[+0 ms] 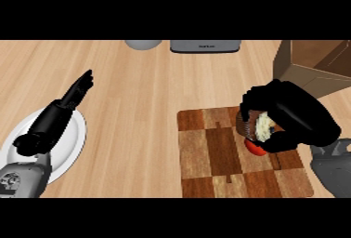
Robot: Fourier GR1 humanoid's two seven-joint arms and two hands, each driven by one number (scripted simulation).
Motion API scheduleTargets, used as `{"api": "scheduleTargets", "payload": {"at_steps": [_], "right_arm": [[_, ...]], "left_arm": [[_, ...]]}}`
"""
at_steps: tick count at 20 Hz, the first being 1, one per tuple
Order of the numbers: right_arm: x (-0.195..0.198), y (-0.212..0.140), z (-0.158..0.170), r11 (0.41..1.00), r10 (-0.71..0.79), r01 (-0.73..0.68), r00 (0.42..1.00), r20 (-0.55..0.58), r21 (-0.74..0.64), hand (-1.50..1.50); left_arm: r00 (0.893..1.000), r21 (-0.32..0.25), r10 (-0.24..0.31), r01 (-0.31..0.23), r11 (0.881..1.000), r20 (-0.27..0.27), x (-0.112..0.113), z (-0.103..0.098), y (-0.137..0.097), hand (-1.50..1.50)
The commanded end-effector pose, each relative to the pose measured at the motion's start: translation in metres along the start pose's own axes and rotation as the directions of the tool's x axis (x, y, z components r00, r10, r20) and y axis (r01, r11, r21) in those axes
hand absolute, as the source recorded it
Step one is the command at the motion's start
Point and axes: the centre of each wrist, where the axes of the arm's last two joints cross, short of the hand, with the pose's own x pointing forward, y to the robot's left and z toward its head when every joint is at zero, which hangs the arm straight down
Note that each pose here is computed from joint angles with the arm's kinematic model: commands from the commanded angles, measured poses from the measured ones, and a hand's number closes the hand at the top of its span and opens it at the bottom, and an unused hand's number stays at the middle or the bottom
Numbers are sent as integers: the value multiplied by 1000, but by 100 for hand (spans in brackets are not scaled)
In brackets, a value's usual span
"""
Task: Pick the cupcake from the cutting board and place it in the cardboard box
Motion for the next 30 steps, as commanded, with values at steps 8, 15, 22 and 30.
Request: {"api": "scheduleTargets", "payload": {"at_steps": [8, 15, 22, 30], "right_arm": [[-87, -76, 5, 949, -185, 64, 905, -383, -308, 150], [-136, -92, -15, 967, -62, -64, 878, -475, -245, 150], [-181, -91, 29, 996, 27, 28, 796, -604, 82, 150], [-204, -100, 54, 939, 129, 105, 777, -617, 328, 150]], "left_arm": [[1000, -25, 0, 1, 1000, 20, 13, -7, -5, 0], [999, -42, 22, -20, 999, 45, 9, -17, -21, 0], [999, -50, 16, -14, 999, 49, 18, -25, -6, 0], [998, -64, 21, -18, 998, 51, 10, -19, -31, 0]]}}
